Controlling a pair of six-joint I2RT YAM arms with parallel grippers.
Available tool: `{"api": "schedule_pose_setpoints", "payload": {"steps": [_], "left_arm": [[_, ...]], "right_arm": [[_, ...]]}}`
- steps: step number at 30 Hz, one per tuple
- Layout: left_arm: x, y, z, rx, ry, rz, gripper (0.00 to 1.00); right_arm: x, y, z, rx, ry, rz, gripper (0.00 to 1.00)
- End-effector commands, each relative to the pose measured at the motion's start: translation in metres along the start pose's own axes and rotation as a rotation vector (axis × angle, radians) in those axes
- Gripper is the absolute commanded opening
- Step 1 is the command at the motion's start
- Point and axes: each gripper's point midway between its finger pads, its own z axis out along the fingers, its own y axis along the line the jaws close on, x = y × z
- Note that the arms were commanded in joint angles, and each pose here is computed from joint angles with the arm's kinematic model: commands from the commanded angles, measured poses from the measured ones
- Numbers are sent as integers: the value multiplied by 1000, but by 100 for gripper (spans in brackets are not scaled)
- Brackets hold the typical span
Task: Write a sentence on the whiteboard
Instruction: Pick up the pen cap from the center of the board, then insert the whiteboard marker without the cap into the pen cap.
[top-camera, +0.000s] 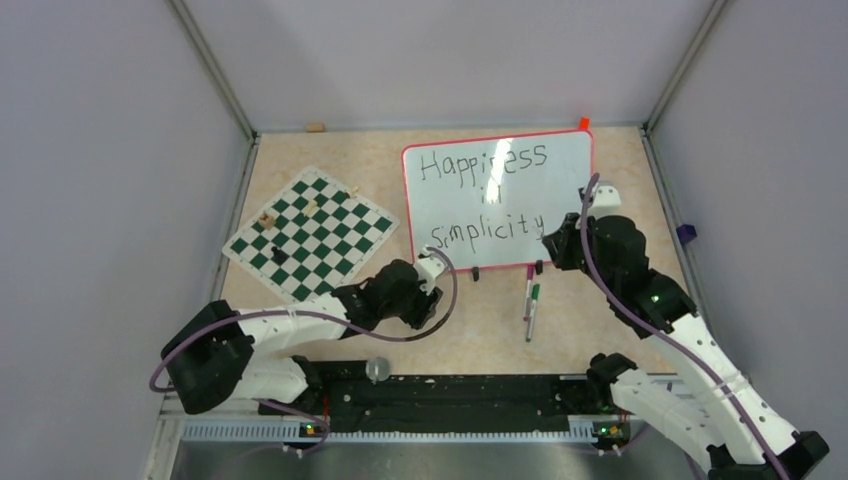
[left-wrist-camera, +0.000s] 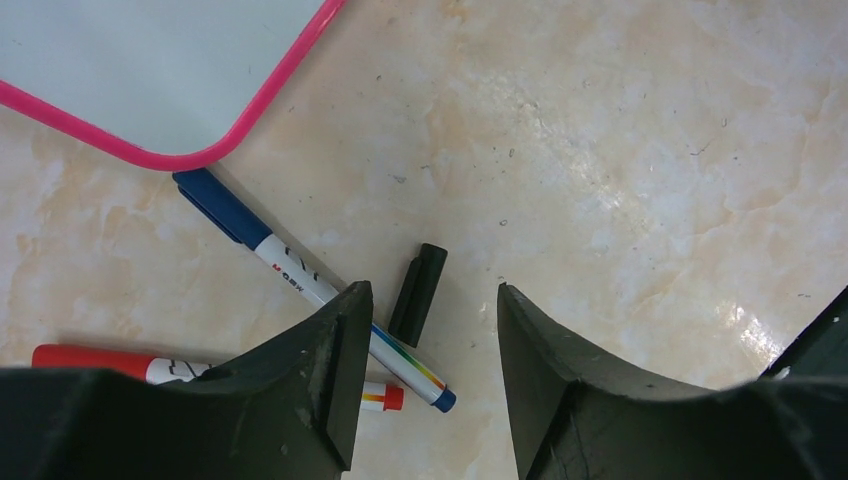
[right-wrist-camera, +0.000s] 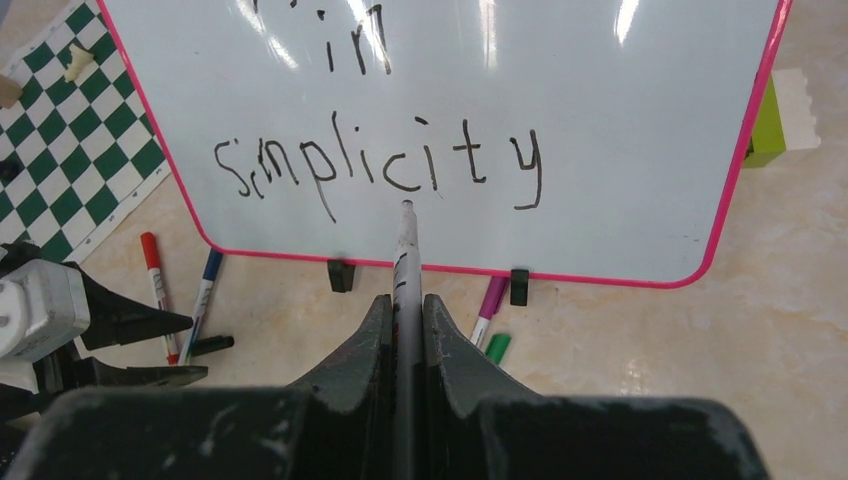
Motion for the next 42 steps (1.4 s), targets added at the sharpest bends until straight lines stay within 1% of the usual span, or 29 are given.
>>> {"api": "schedule_pose_setpoints", "payload": {"steps": [1, 8, 10, 12, 15, 16, 17, 18, 19, 20, 22, 23, 25, 26, 28, 31, 37, 42], "left_arm": [[-2, 1, 4, -20, 19, 10, 54], [11, 2, 16, -47, 107, -9, 53], [13, -1, 16, -38, 110, -3, 49], [13, -1, 16, -44, 111, -2, 41], [14, -4, 18, -27, 121, 8, 25], [16, -7, 19, -14, 130, 23, 18], [14, -11, 19, 1, 132, 36, 7], [11, -15, 18, 20, 131, 44, 0], [3, -24, 15, 63, 104, 53, 0], [-8, -32, 10, 109, 43, 71, 0], [-29, -40, -7, 163, -120, 111, 0], [-35, -41, -17, 176, -195, 136, 0], [-47, -39, -34, 174, -337, 158, 0], [-44, -35, -37, 161, -379, 178, 0], [-50, -32, -45, 148, -463, 204, 0], [-52, -28, -46, 124, -502, 239, 0], [-51, -26, -44, 112, -479, 249, 0], [-51, -28, -47, 125, -495, 254, 0]], "right_arm": [[-16, 1, -3, 0, -54, 23, 0], [-15, 2, -4, -9, -52, 22, 0], [-15, 2, -5, -12, -51, 23, 0], [-15, 4, -6, -21, -48, 23, 0], [-11, 10, -5, -51, -20, 19, 0], [-9, 12, -5, -62, -8, 17, 0], [-7, 14, -4, -72, 8, 14, 0], [-5, 17, -4, -88, 23, 11, 0], [-2, 21, -4, -107, 41, 8, 0], [0, 25, -4, -131, 60, 5, 0], [8, 42, -5, -229, 116, -3, 0], [12, 56, -7, -306, 150, -8, 0], [22, 78, -12, -444, 215, -8, 0], [25, 86, -13, -493, 237, -5, 0], [33, 93, -9, -529, 261, 18, 0], [45, 108, -8, -586, 270, 22, 0], [66, 147, -5, -648, 305, -21, 0], [75, 157, 2, -658, 341, -17, 0]]}}
